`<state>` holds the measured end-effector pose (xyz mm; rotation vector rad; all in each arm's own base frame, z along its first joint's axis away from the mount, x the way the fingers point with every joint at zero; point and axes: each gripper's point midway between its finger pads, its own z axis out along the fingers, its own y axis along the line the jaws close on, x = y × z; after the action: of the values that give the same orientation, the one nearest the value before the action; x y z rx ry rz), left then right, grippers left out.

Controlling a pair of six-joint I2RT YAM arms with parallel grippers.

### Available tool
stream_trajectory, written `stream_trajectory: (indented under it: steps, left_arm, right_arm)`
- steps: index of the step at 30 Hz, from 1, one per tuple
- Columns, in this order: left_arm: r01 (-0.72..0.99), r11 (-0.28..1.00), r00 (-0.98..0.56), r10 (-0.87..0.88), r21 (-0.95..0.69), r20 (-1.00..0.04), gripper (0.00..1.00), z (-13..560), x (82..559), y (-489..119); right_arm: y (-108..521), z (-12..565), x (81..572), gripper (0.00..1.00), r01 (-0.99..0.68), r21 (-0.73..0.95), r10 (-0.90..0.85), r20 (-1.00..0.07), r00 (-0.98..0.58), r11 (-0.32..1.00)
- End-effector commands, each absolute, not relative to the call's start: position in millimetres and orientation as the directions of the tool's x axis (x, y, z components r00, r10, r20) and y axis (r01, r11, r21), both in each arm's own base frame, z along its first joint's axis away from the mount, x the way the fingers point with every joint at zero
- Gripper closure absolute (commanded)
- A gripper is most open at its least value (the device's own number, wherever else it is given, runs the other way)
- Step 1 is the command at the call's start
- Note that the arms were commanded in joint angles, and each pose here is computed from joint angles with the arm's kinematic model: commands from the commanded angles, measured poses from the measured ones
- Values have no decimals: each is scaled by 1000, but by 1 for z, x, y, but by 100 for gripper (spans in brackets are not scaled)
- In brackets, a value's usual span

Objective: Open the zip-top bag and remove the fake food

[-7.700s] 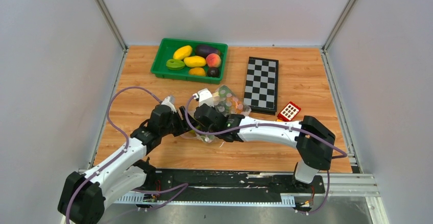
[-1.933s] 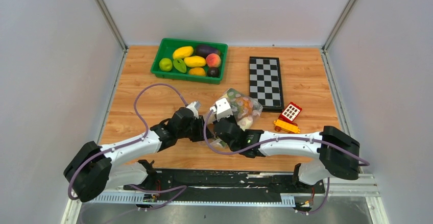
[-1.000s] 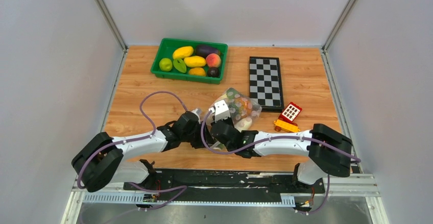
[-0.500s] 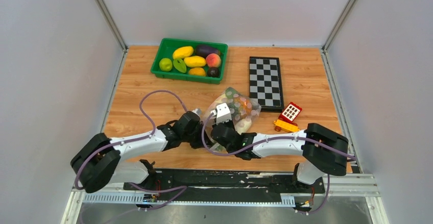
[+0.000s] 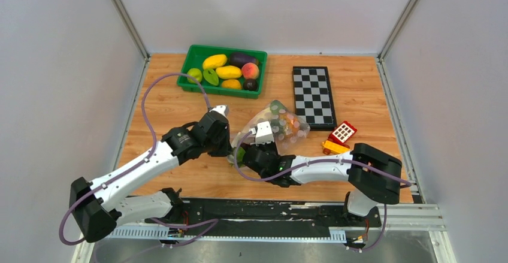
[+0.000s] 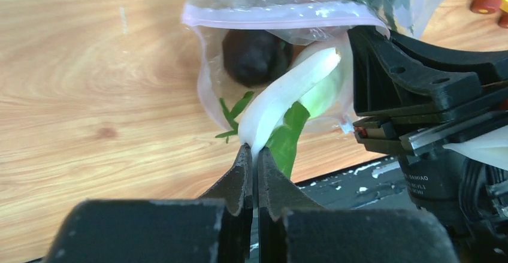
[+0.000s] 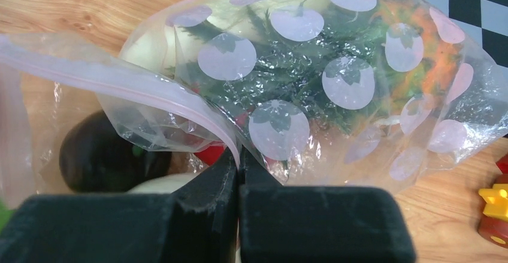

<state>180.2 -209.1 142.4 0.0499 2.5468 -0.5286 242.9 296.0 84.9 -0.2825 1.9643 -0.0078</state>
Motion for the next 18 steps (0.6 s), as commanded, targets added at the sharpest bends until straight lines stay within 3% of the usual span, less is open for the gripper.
stream_trajectory:
  steps: [1,7,18]
  left_arm:
    - [194,961,-832,54,-198,-552,100,159,187,-180]
    - [208,940,-889,66,-270,-453,99,121,178,-204]
    - [113,912,-886,-87,-394,-455,63,90,187,-225]
  right_arm:
    - [272,76,245,100,-118,-227,-255,-888,-383,967]
    - [290,82,243,100,-211,-183,-253,-891,-378,960]
    - [318,91,235,100,-340,-56,-190,-907,-377,939]
